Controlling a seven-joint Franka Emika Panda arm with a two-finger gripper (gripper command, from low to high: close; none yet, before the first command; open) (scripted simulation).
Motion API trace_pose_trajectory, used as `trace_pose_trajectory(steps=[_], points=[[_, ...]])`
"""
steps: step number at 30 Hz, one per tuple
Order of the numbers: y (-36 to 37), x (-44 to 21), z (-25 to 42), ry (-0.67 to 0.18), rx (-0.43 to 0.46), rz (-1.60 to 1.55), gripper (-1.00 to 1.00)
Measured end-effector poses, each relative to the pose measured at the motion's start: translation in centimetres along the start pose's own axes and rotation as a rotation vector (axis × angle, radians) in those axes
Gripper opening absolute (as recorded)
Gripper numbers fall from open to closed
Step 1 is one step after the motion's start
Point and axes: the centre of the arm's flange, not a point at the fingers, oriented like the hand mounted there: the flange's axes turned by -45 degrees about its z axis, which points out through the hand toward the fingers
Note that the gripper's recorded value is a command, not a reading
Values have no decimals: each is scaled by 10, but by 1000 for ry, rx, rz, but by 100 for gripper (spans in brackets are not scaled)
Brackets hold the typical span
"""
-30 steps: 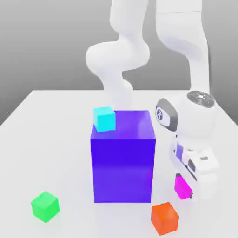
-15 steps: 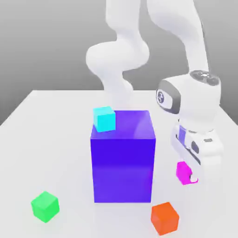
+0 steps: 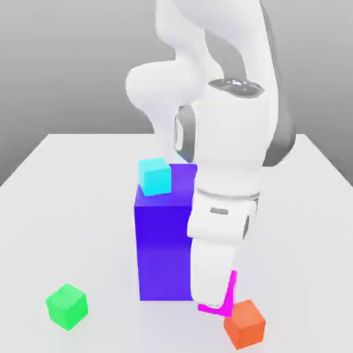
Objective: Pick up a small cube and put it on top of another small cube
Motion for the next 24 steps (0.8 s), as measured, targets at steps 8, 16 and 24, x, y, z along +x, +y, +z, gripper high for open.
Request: trace_pose_trajectory(steps=[8,16,24], points=[[21,-113,3,-30,64,-32,-100],[-12,-187,22,1,178,-101,-100],[-21,-223,48,20,185,-135,-100]])
